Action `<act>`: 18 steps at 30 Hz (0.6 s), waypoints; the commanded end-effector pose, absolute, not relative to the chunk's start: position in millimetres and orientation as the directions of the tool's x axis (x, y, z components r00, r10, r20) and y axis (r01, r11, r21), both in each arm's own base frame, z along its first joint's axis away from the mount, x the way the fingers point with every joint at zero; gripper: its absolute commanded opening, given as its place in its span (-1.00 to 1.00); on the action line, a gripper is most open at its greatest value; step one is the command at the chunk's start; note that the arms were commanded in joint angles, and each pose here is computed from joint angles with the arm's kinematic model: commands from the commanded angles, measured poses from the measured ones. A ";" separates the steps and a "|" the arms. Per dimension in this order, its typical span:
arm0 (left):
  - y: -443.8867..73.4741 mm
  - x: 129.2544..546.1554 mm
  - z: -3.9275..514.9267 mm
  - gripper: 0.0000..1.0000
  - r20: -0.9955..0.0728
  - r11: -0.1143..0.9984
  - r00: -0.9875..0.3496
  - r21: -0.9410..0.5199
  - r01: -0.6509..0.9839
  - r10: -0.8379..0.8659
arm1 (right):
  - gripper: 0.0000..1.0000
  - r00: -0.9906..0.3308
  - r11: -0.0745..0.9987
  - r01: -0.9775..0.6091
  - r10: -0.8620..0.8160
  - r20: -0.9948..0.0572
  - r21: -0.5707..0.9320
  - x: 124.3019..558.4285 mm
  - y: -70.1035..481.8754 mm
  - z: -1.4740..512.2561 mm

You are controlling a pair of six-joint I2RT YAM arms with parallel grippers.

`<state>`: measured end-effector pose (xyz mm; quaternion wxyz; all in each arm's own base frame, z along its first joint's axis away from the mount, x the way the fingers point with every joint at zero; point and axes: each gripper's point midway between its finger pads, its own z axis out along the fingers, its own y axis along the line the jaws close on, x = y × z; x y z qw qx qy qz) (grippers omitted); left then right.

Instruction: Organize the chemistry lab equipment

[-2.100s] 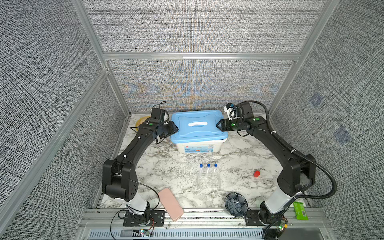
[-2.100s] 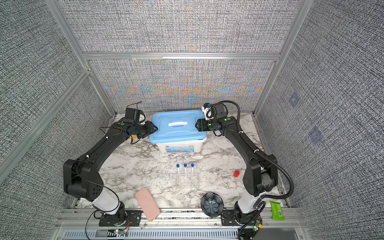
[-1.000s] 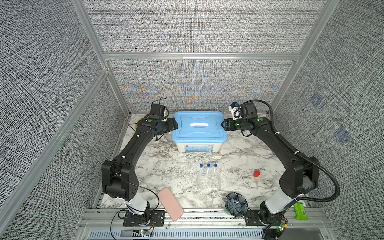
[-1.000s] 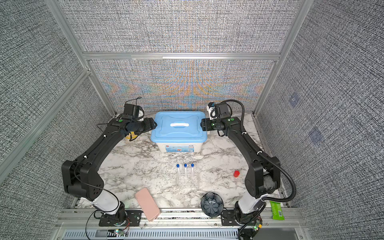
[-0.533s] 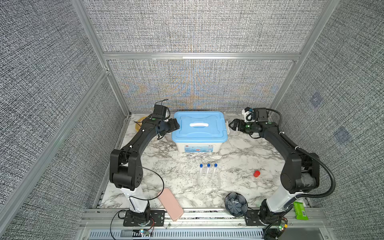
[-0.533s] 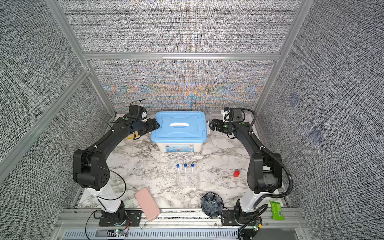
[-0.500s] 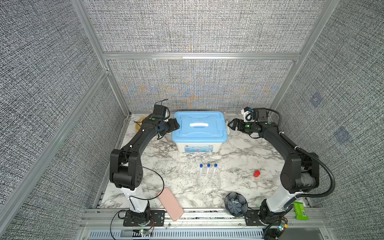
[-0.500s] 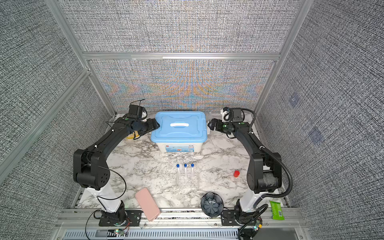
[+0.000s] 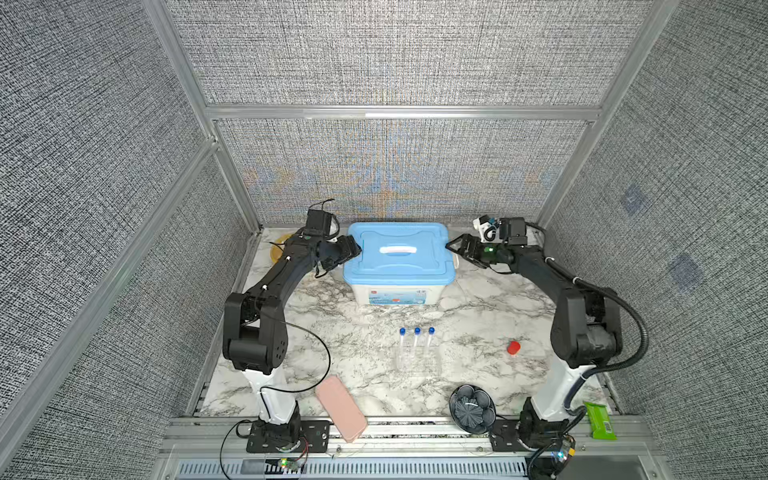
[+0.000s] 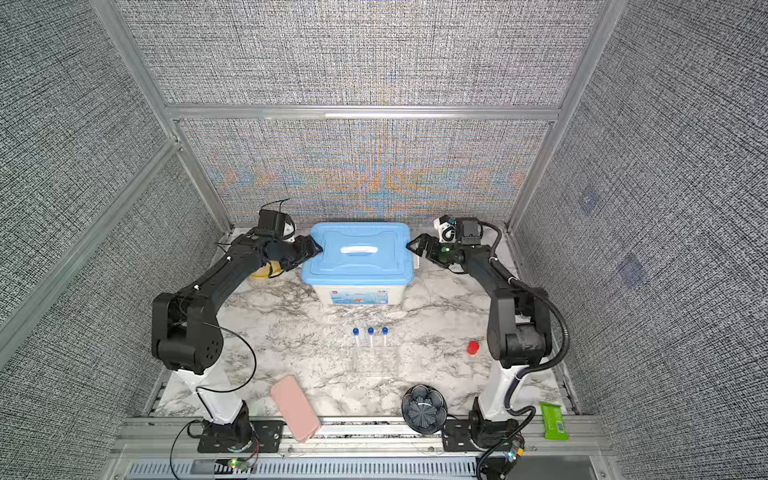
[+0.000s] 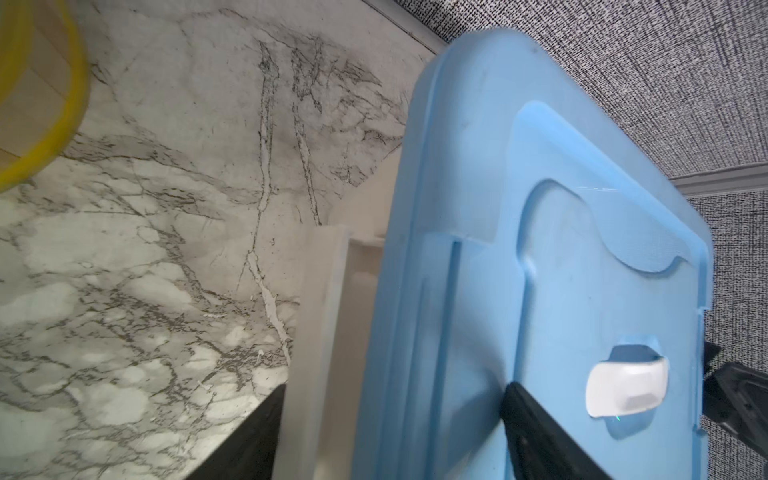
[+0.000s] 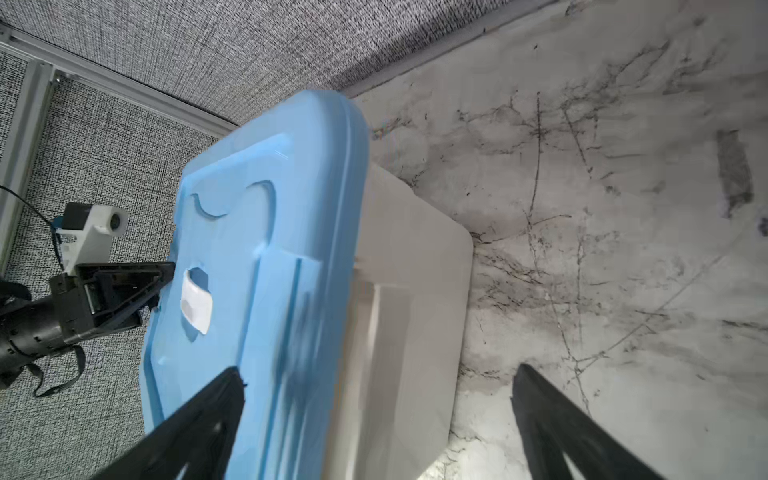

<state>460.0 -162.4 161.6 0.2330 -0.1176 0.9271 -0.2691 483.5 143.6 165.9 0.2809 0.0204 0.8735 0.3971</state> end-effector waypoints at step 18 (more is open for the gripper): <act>-147.9 432.0 141.6 0.51 -0.290 0.826 -0.873 -0.530 -0.195 -0.392 | 0.42 -0.856 0.621 -0.281 0.182 -0.484 0.731 459.5 190.8 199.4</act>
